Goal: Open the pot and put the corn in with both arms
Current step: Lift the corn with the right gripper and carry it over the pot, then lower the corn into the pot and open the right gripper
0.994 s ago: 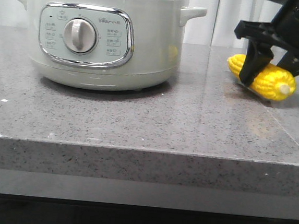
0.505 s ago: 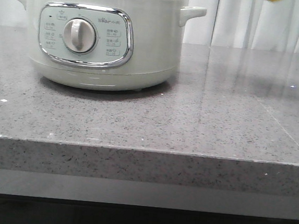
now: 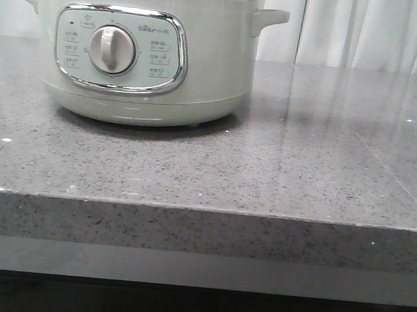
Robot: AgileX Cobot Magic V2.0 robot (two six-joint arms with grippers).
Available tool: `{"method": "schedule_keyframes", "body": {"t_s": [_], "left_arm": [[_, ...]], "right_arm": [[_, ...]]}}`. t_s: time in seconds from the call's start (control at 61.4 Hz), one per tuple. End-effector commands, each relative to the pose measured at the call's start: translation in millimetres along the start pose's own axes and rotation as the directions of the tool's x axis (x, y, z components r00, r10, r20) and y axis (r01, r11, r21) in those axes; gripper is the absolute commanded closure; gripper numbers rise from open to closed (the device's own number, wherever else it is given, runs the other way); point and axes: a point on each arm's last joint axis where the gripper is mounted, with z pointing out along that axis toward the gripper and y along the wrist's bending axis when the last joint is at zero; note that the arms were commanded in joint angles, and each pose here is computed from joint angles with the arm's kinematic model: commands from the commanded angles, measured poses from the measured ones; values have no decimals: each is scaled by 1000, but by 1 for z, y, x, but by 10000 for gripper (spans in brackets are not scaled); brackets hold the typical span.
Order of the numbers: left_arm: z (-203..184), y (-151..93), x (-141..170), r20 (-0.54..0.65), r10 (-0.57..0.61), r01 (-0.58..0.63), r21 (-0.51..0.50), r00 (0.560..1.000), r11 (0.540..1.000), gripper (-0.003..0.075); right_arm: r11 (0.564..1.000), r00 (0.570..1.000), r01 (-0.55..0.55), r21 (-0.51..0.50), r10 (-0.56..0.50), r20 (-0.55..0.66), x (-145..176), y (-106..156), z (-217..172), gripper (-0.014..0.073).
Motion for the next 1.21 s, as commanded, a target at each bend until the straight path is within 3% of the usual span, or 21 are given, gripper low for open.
{"method": "schedule_keyframes", "body": {"t_s": [0.0,0.163,0.375,0.636,1.01,1.19], "left_arm": [[-9,-1,-23,188,-20,19,7,982,1000,638],[-9,-1,-23,188,-20,19,7,982,1000,638],[-9,-1,-23,188,-20,19,7,982,1000,638],[-9,-1,-23,188,-20,19,7,982,1000,638],[-9,-1,-23,188,-20,19,7,982,1000,638],[-9,-1,-23,188,-20,19,7,982,1000,638]], "right_arm": [[999,994,29,-33,-26,103,-20,15,-14,418],[999,1000,24,-46,-24,-2,-7,12,13,418],[998,997,20,-51,-24,-72,1,11,20,408],[998,996,20,-54,-25,-91,2,11,20,207],[998,996,20,-53,-25,-85,2,11,19,56],[998,997,22,-53,-26,-73,0,12,17,48]]}}
